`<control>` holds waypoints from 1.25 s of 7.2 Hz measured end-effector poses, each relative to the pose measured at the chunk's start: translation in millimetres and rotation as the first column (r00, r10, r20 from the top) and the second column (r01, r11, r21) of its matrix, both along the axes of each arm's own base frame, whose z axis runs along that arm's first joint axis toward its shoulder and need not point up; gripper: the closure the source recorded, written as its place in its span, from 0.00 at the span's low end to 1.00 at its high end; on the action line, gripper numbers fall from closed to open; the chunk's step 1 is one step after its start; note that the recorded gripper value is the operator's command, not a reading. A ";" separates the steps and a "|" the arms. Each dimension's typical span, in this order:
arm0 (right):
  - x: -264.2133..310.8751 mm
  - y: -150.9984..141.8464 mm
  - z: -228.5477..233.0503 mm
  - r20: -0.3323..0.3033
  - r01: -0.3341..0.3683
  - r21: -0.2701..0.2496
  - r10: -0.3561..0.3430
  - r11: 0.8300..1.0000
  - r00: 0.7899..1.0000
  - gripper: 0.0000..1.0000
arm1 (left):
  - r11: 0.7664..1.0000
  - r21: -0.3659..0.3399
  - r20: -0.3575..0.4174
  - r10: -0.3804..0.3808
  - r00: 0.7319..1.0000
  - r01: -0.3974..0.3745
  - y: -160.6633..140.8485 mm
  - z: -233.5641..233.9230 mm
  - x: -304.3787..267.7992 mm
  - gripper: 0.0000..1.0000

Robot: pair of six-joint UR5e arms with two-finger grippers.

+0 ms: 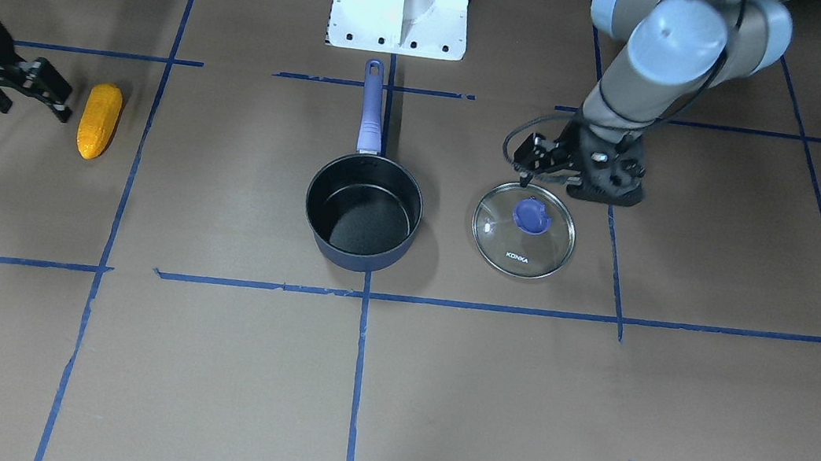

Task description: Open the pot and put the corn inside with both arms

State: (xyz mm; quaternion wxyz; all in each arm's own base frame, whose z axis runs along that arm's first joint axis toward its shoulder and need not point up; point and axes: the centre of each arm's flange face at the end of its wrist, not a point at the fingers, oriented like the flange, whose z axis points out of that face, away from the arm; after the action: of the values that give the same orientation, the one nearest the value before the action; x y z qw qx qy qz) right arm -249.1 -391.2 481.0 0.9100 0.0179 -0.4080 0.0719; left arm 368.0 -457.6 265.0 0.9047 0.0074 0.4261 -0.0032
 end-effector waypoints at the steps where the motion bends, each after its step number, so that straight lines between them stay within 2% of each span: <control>1: -21.9 12.2 1.7 -0.019 0.014 0.007 -0.014 1.000 1.000 0.00 | 1.000 0.007 0.000 -0.006 1.000 0.006 3.2 -10.6 -15.1 0.00; 3: -54.7 34.1 7.5 -0.046 0.062 0.013 -0.062 0.998 0.997 0.00 | 0.999 0.005 0.007 -0.032 0.999 0.032 4.8 -23.3 -42.0 0.00; 5: -67.9 43.3 21.4 -0.070 0.090 -0.001 -0.090 0.996 0.993 0.00 | 0.999 0.003 0.010 -0.045 0.999 0.045 5.6 -28.1 -53.4 0.00; 6: -68.9 44.9 28.9 -0.082 0.094 -0.011 -0.094 0.996 0.992 0.04 | 0.999 0.004 0.010 -0.047 0.999 0.047 5.7 -28.7 -55.2 0.00; 7: -68.8 45.6 35.5 -0.092 0.094 -0.020 -0.096 0.995 0.991 0.62 | 0.999 0.004 0.010 -0.049 0.999 0.049 6.5 -28.2 -57.1 0.00; 8: -68.9 45.7 38.3 -0.096 0.093 -0.024 -0.095 0.995 0.991 0.90 | 0.999 0.005 0.011 -0.052 0.999 0.052 9.8 -25.7 -62.5 0.00; 9: -69.0 45.9 38.6 -0.097 0.091 -0.026 -0.094 0.995 0.991 0.98 | 0.999 0.012 0.014 -0.051 0.999 0.051 15.5 -19.1 -73.9 0.00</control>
State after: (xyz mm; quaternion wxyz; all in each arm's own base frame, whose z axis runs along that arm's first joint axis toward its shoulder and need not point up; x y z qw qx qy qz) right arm -318.1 -345.4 519.6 0.9313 -0.0074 -0.3626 0.0331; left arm 294.1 -442.1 246.0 0.9072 0.0239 0.4193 -0.0238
